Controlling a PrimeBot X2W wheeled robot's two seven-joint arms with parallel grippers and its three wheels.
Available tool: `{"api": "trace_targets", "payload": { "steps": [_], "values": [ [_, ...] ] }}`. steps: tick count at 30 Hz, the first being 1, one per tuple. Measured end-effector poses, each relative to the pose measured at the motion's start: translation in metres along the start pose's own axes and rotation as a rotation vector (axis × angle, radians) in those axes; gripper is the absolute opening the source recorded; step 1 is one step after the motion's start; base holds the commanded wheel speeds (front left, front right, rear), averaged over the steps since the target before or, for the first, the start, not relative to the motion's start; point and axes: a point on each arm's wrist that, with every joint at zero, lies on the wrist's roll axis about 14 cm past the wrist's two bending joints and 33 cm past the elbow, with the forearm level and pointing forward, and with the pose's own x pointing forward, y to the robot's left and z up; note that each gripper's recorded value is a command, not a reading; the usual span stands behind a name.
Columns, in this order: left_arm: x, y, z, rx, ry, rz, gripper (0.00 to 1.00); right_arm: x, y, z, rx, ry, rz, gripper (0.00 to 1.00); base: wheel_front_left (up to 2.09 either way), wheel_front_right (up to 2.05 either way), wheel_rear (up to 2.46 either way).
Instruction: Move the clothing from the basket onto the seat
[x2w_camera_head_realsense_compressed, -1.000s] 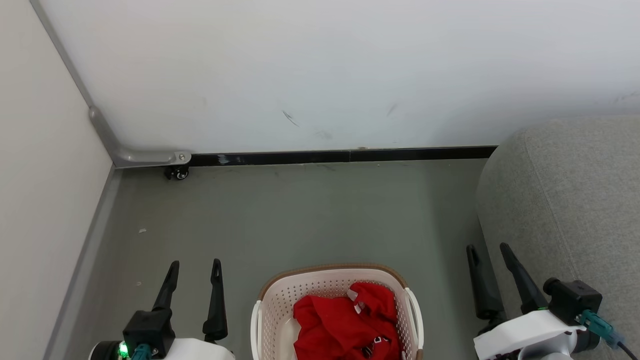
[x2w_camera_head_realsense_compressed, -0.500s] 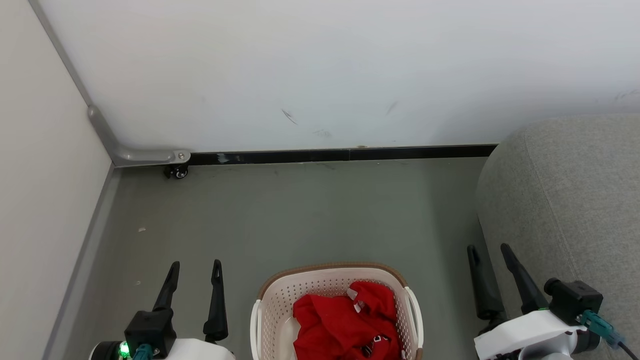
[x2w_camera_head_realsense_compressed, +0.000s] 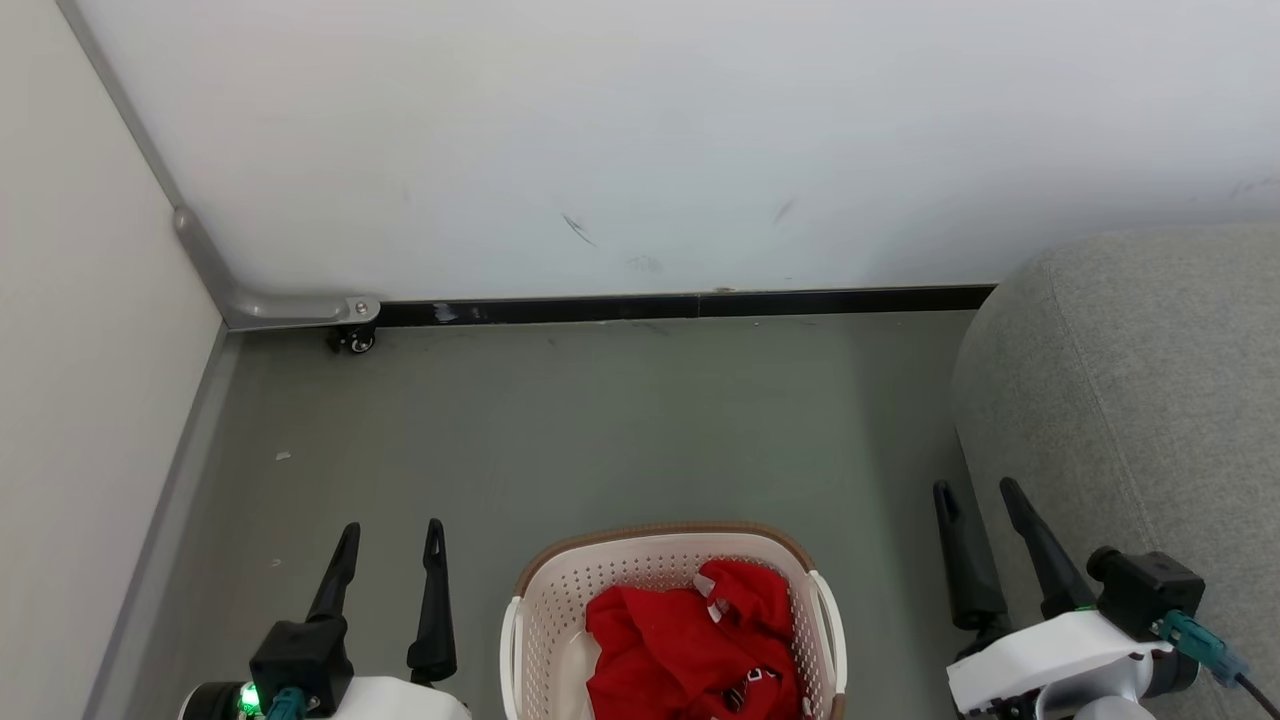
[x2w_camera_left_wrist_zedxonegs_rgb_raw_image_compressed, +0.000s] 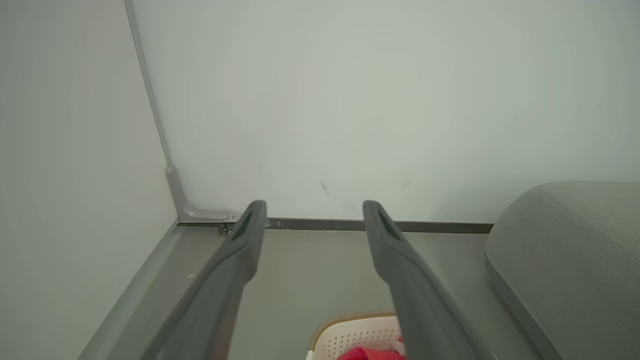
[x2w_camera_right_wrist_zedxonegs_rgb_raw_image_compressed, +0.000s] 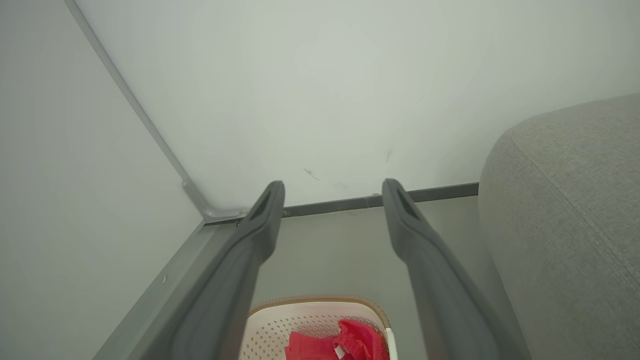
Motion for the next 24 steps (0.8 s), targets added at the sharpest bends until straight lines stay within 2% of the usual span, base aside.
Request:
{"api": "trace_targets", "payload": {
  "steps": [24],
  "values": [
    [-0.001,0.000,-0.003,0.006,0.009,-0.001,1.00,0.000,0.006,-0.010,-0.003,0.040,0.018,1.00,0.00,0.00,0.00]
  ]
}}
